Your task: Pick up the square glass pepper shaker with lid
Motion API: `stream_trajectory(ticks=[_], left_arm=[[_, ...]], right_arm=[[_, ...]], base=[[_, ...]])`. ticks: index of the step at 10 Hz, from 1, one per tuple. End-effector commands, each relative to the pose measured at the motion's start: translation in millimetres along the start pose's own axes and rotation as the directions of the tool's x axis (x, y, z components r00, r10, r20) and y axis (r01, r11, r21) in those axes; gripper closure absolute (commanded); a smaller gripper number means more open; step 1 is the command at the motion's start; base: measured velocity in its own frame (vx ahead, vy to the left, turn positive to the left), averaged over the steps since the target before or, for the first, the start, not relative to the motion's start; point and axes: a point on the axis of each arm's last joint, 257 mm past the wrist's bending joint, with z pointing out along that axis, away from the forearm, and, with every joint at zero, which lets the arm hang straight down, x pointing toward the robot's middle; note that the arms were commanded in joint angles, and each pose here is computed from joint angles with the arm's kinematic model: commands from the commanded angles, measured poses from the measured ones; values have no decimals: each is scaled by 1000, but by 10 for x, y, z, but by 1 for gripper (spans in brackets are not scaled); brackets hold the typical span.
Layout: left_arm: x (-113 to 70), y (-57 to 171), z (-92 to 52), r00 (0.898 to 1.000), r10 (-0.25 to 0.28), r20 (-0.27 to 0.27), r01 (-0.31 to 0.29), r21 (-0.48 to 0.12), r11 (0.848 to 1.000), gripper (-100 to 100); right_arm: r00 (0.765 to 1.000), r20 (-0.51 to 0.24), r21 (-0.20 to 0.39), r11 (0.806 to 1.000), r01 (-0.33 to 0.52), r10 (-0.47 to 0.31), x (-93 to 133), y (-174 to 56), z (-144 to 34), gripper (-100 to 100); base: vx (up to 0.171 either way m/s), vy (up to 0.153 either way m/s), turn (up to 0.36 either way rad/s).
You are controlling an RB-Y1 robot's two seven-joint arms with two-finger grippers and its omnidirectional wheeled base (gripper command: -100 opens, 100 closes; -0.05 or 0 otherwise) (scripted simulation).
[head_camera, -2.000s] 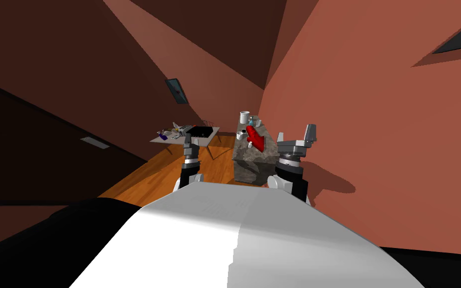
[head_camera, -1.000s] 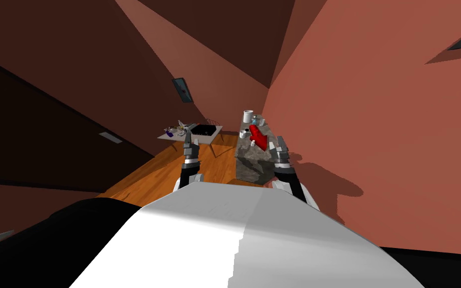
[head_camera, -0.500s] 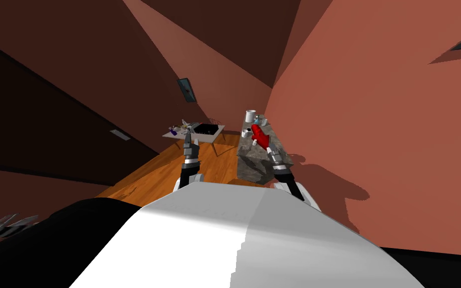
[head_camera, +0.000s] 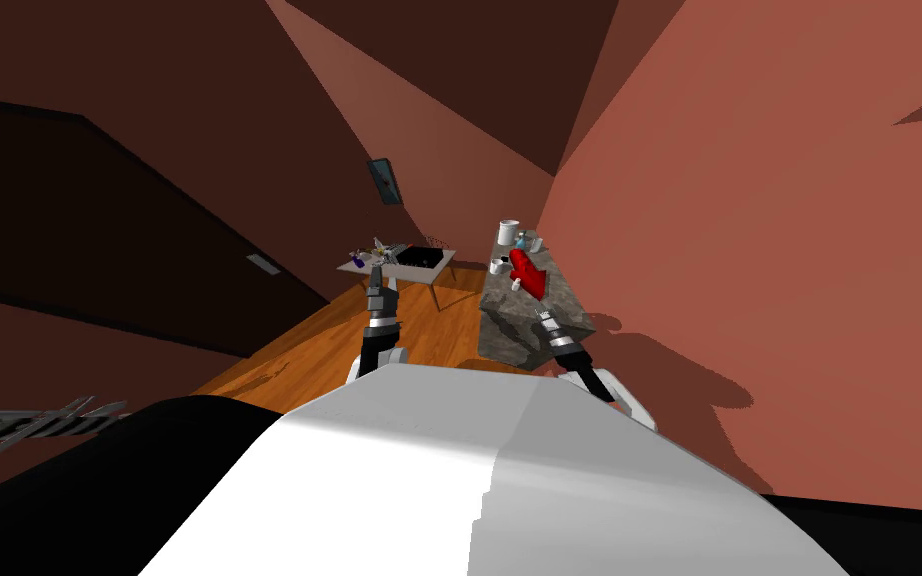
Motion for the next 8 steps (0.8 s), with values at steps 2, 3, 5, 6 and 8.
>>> stream_trajectory(ticks=[2, 3, 5, 6, 8], left_arm=[[0, 0, 0, 1000, 0, 0, 0, 0, 1000, 0], [0, 0, 0, 1000, 0, 0, 0, 0, 1000, 0], [0, 0, 0, 1000, 0, 0, 0, 0, 1000, 0], [0, 0, 0, 1000, 0, 0, 0, 0, 1000, 0], [0, 0, 0, 1000, 0, 0, 0, 0, 1000, 0]], right_arm=[[995, -52, 55, 995, 87, -84, -7, -293, -31, -100], [987, -86, 84, 986, 142, -134, -1, -463, -64, -100], [959, -157, 133, 957, 258, -236, -21, -793, -130, -100], [938, -193, 149, 936, 318, -287, -49, -942, -158, -100], [883, -268, 180, 881, 438, -385, -142, -1261, -228, -100]], base=[[-1, 28, 36], [13, 44, 116], [32, 64, 109], [55, 69, 98], [76, 75, 94]])
